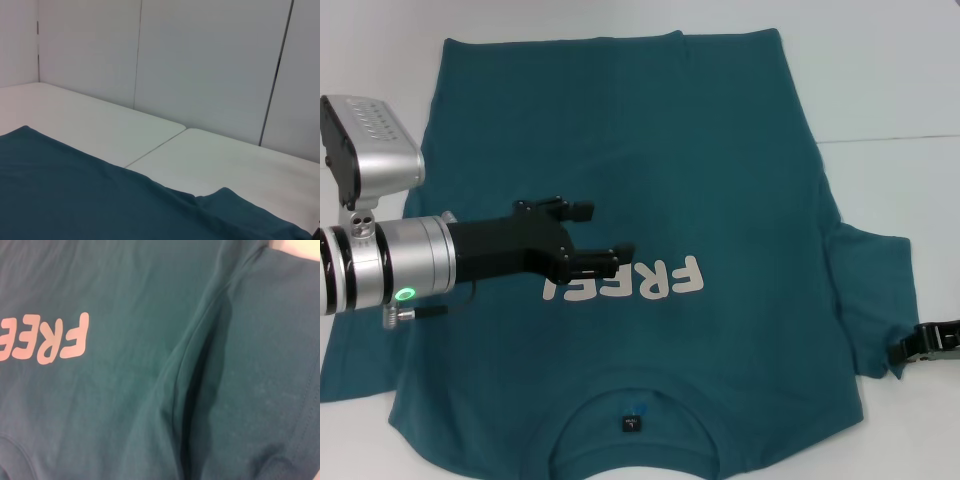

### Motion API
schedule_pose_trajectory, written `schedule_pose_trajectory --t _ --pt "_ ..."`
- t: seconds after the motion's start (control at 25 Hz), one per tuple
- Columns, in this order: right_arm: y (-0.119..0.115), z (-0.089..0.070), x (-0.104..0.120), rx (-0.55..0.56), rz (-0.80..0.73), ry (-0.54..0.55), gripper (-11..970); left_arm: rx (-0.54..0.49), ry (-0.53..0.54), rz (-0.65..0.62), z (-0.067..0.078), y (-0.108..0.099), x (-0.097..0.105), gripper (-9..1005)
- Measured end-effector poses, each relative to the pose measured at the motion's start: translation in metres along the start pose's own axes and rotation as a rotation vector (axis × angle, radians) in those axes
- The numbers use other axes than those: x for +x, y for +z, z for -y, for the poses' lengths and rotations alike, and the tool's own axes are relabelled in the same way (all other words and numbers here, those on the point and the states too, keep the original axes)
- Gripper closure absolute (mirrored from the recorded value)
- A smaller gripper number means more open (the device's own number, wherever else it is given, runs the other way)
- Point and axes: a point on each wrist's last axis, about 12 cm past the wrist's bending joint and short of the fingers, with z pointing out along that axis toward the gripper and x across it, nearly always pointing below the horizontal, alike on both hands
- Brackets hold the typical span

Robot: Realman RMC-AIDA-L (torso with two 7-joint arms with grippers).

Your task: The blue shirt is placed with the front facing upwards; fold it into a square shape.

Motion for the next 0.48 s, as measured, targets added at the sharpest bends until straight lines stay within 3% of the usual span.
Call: schedule_pose_trajectory --t 0.48 --pt "-0.0078 -0.0039 -0.0105 0.0 -0.018 -0.031 923 -0.004 0.001 0.002 -0.0007 0.0003 -0.0008 122"
